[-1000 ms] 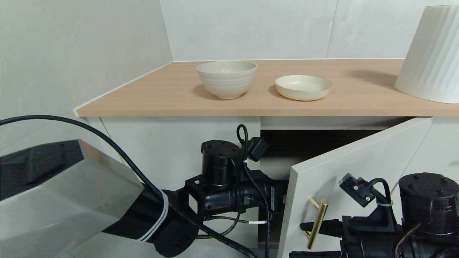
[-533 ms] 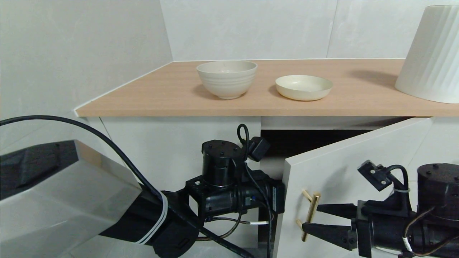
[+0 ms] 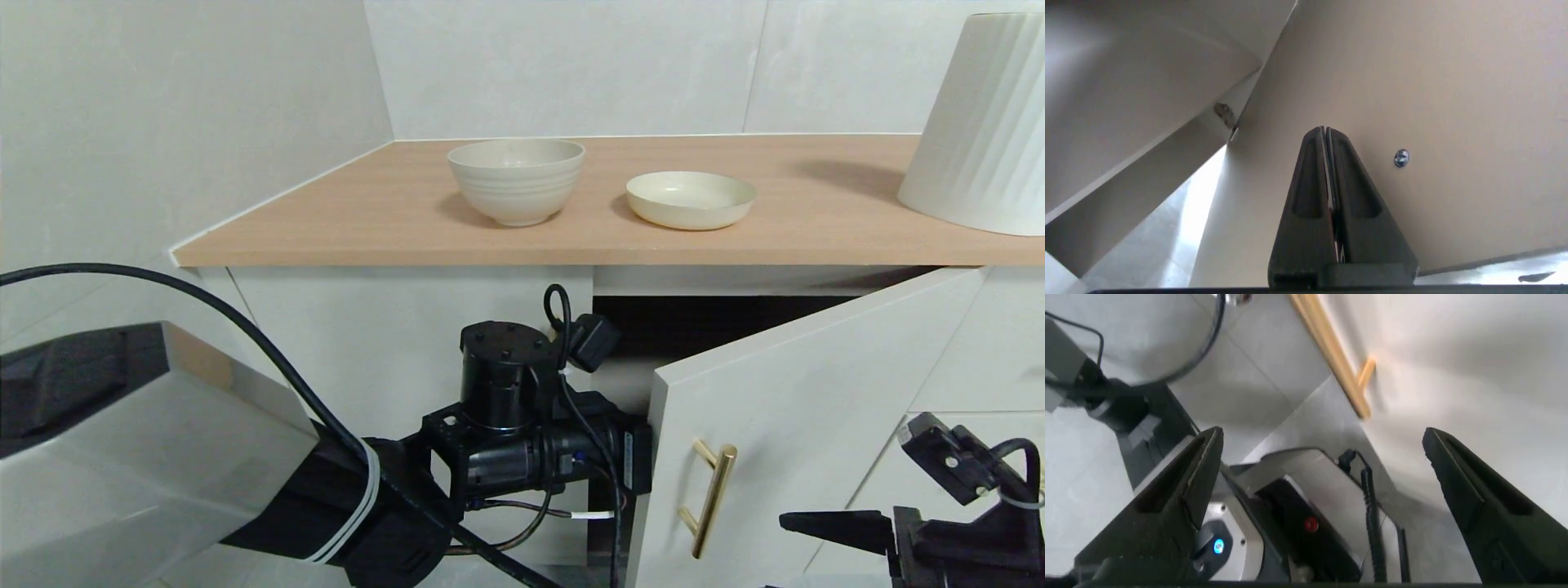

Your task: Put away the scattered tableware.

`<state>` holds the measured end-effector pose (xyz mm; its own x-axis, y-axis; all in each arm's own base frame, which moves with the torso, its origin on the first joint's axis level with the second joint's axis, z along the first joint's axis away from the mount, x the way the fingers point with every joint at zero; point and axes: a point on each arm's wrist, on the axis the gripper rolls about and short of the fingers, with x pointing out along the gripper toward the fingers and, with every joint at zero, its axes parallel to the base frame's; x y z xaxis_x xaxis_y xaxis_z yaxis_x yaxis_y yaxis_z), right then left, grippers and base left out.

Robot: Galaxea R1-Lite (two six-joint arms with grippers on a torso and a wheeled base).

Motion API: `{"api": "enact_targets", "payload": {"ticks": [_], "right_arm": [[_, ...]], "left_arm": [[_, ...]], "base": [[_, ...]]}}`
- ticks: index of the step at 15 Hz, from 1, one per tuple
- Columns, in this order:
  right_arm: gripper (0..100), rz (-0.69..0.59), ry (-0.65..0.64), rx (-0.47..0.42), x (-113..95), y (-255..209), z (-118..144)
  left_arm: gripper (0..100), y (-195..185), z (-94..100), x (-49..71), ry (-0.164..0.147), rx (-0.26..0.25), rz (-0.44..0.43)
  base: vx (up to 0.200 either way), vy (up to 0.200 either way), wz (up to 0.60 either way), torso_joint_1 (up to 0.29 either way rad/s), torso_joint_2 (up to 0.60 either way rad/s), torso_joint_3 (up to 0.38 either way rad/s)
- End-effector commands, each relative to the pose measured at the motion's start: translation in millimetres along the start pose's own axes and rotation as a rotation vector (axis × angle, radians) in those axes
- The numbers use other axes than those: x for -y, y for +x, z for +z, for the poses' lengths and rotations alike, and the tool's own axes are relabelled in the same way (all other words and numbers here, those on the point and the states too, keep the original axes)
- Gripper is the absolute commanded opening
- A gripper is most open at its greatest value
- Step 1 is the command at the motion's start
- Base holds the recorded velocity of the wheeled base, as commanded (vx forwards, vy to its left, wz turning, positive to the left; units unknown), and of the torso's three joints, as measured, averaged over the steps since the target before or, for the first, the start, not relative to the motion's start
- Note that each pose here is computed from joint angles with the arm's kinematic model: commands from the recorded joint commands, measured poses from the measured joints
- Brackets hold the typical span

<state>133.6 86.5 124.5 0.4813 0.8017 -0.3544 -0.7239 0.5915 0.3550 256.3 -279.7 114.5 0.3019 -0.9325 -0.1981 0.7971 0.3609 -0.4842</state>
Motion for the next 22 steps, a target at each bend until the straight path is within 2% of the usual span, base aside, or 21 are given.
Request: {"api": "enact_targets", "payload": {"ticks": [1,5,9,15,18,22], "right_arm": [[100,0.005,-0.003,-0.001,-3,-7,-7],[100,0.020,-0.009,0.000,-6,-9,-9],[100,0.025,-0.018,0.016,-8,-13,-8],[100,0.042,-0.024,0.008,-10,-13,-10],[100,0.043,-0.028,0.012,-11,-13,-10],[100,0.046,-0.045,0.021,-12,-16,-11]], "left_arm": [[0,0,0.6,0.6,0.001,0.002,0.000],[0,2,0.0,-0.8,0.000,0.001,0.001],[0,16,-3.2,-9.4,-0.003,-0.003,0.002],[0,15,-2.2,-9.3,-0.012,0.008,0.023],[0,23,4.6,-10.3,-0.029,0.029,0.015],[0,29,9.3,-10.4,-0.036,0.023,0.016]], "base": [[0.000,0.000,0.00,0.000,0.00,0.000],[-0.200,0.000,0.00,0.000,0.00,0.001],[0.000,0.000,0.00,0.000,0.00,0.000],[0.000,0.000,0.00,0.000,0.00,0.000],[-0.200,0.000,0.00,0.006,0.00,0.004],[0.000,0.000,0.00,0.000,0.00,0.000]]}}
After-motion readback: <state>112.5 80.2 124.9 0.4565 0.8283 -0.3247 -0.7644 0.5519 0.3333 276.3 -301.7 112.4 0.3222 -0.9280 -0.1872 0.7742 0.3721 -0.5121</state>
